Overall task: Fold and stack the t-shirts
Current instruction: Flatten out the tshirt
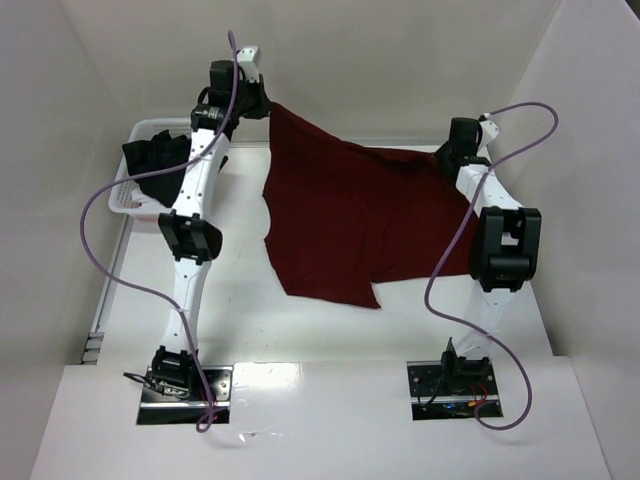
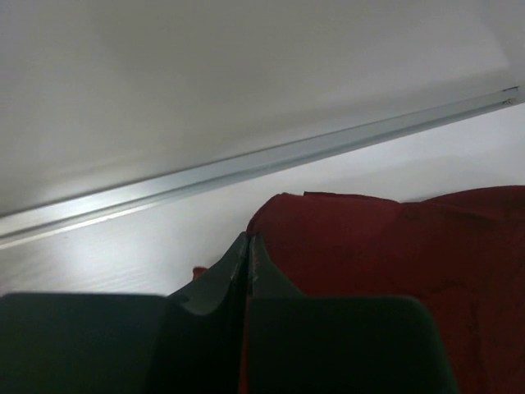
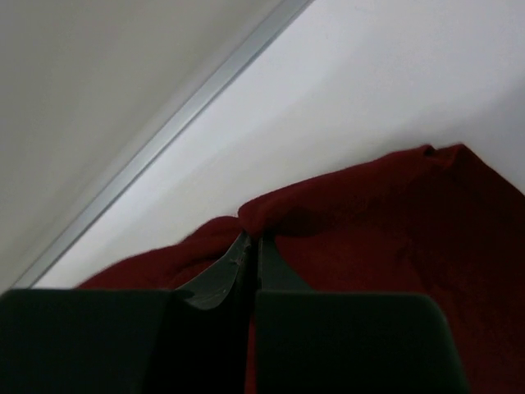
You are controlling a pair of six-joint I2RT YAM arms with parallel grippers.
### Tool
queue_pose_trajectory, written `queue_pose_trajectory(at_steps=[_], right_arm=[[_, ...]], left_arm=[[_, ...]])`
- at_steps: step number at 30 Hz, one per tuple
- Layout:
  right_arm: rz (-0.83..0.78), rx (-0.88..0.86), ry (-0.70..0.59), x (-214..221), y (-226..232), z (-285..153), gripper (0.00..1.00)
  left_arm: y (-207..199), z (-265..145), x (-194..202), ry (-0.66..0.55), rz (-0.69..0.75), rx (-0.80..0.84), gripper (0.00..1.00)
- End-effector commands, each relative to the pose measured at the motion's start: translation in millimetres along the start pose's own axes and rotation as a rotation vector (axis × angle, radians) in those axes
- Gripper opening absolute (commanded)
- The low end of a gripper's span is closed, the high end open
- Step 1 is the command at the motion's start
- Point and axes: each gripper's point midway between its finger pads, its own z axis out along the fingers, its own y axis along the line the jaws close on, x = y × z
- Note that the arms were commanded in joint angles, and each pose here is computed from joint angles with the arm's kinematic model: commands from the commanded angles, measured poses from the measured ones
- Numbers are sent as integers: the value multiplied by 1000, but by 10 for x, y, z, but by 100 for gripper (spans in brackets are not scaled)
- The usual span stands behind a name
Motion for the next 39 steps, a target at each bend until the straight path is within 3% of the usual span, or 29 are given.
queue_pose_trajectory(at_steps=[1, 5, 6, 7, 11, 15, 17, 21, 23, 24, 25, 26, 27, 29, 30, 33, 39], right_arm=[[22, -189, -157, -665, 405, -621, 0], [29, -309, -270, -1106, 515, -1502, 0], [19, -324, -276, -1091, 467, -1663, 0], [24, -382, -344, -1307, 517, -2181, 0], [-16, -466, -459, -1521, 517, -3251, 0], [-11, -609, -540, -1631, 565, -4107, 0], [23, -657, -588, -1709, 441, -4499, 0], [88, -693, -654, -1792, 213, -4917, 0], [79, -674, -651, -1790, 182, -4910, 0], [79, -674, -651, -1790, 182, -4910, 0], [79, -674, -651, -1790, 182, -4910, 0], [81, -685, -631, -1741, 204, -4874, 0], [79, -698, -634, -1746, 224, -4896, 0], [88, -702, -630, -1736, 232, -4878, 0], [88, -692, -620, -1722, 255, -4819, 0], [65, -661, -620, -1737, 280, -4720, 0], [39, -484, -575, -1640, 243, -4127, 0]], left_arm=[[-583, -636, -747, -153, 141, 17, 0], [-1196, -1332, -1052, -200, 209, 1, 0], [-1367, -1662, -1240, -249, 215, 8, 0], [-1474, -1831, -1300, -267, 217, 4, 0], [-2112, -2785, -1481, -348, 190, 59, 0], [-2269, -3920, -1672, -469, 121, 61, 0], [-2231, -4218, -1611, -459, 84, 76, 0], [-1933, -5129, -1669, -555, 18, 67, 0], [-1862, -5300, -1683, -580, 20, 58, 0], [-1766, -5576, -1705, -627, 13, 55, 0], [-1747, -5631, -1697, -635, 10, 57, 0], [-1790, -5387, -1644, -599, 33, 44, 0], [-1721, -5738, -1632, -666, 15, 80, 0], [-1771, -5855, -1698, -766, -10, 136, 0], [-1727, -5734, -1481, -734, -11, 133, 0], [-1692, -5554, -1338, -717, -11, 112, 0], [-1751, -4547, -988, -545, 97, 14, 0]])
